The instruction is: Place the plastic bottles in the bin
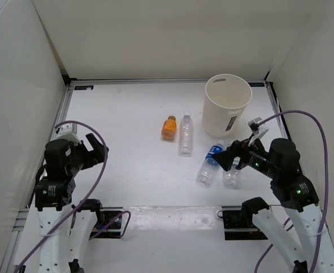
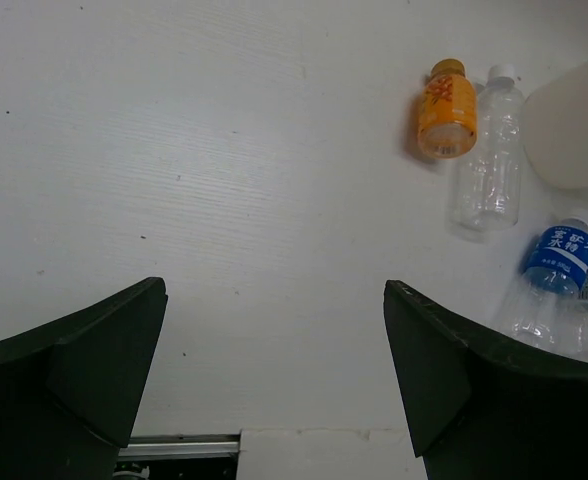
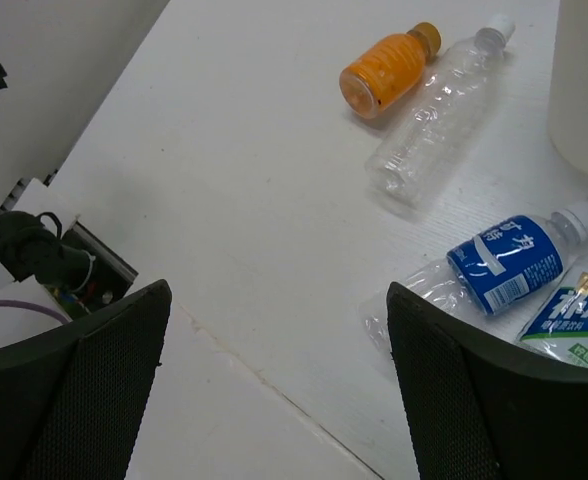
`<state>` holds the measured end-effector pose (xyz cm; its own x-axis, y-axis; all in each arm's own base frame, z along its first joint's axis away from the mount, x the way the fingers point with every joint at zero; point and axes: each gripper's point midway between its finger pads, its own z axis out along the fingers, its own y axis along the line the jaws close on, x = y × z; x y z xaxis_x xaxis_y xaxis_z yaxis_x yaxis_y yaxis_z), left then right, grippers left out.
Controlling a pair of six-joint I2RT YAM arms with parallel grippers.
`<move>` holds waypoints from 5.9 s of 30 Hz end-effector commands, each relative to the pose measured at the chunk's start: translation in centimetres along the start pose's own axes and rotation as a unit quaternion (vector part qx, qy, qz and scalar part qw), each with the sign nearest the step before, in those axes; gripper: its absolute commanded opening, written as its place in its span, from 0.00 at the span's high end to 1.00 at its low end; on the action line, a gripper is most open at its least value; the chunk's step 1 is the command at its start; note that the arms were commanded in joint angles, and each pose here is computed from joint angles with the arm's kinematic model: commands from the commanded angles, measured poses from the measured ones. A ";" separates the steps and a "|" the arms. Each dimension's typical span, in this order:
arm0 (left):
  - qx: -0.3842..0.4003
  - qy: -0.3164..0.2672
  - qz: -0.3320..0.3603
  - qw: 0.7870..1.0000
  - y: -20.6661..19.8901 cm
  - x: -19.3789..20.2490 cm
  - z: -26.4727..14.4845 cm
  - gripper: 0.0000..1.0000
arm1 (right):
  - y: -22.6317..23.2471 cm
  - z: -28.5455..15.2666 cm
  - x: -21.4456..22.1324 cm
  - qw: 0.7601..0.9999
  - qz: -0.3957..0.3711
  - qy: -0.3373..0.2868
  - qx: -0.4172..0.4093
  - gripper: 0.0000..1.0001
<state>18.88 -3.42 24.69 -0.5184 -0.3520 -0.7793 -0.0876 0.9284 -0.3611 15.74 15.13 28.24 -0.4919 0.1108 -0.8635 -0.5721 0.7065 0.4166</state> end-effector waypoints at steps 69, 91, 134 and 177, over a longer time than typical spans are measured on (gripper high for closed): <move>0.006 0.005 -0.007 1.000 -0.4 -0.5 0.9 0.00 | -20.1 2.6 12.9 0.791 0.291 0.290 0.454 0.11; 0.004 0.003 -0.007 1.000 -0.3 -0.5 0.9 0.00 | -20.1 2.1 15.1 0.771 0.315 0.315 0.455 0.50; 0.007 0.009 -0.011 1.000 -0.4 -0.3 1.0 0.00 | -16.6 10.3 -25.4 0.926 0.120 -0.146 0.327 0.91; -0.012 0.032 -0.012 0.999 0.2 0.0 1.9 0.00 | -8.7 -6.3 -10.2 0.916 0.124 -0.067 0.377 0.10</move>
<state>20.38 -3.52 23.73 -0.5626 -0.3662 -0.7412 -0.1123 0.9221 -0.3704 24.08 3.17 39.31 -0.3050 0.3990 -0.8648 0.1745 0.9160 0.3611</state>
